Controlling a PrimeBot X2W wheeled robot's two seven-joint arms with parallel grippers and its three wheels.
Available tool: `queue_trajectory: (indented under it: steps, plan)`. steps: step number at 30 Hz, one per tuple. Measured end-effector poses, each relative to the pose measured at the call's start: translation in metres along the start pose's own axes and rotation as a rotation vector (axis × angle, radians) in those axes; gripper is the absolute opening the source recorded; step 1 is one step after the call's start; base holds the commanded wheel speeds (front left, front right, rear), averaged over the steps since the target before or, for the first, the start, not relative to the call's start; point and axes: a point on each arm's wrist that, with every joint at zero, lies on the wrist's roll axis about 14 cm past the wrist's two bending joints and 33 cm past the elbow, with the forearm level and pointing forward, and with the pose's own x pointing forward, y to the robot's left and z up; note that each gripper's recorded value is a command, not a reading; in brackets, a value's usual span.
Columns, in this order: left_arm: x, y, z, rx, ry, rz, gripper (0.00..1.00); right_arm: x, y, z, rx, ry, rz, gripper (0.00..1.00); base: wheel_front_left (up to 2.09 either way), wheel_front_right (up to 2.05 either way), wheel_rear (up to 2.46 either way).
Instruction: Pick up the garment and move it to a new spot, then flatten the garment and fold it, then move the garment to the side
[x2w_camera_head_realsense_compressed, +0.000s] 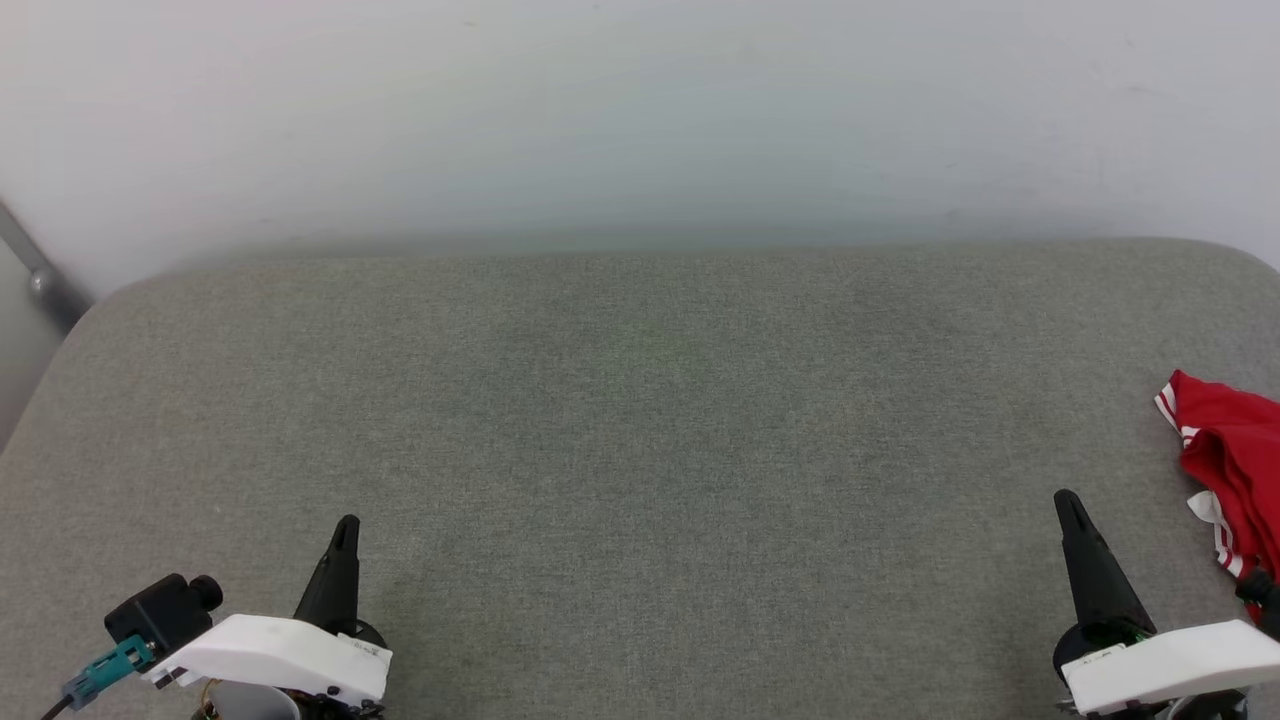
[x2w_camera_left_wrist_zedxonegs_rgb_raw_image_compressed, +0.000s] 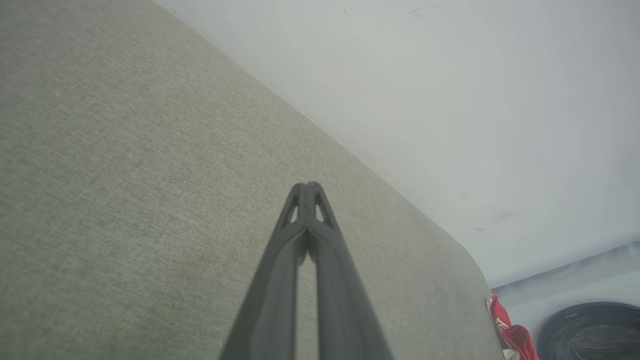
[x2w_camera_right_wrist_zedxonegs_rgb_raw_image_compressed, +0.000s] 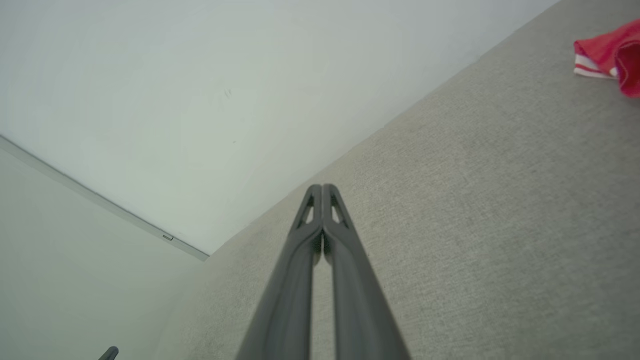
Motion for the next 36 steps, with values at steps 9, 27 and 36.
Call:
queue_trajectory:
  steps: [9, 27, 36]
  plan:
    - [0.002, 0.000, 0.000, -0.122, 0.003, 0.000, 0.00, 0.005, -0.002, 0.000, 0.119, -0.001, -0.004, 0.00, 0.00, 0.00, 0.00]
    - [0.008, -0.001, 0.003, -0.329, -0.004, -0.012, 0.00, 0.011, -0.005, -0.001, 0.327, -0.004, -0.013, 0.00, 0.00, 0.00, 0.00]
    - [0.010, -0.002, 0.003, -0.435, -0.008, -0.021, 0.00, 0.015, -0.006, 0.000, 0.429, -0.011, -0.015, 0.00, 0.00, 0.00, 0.00]
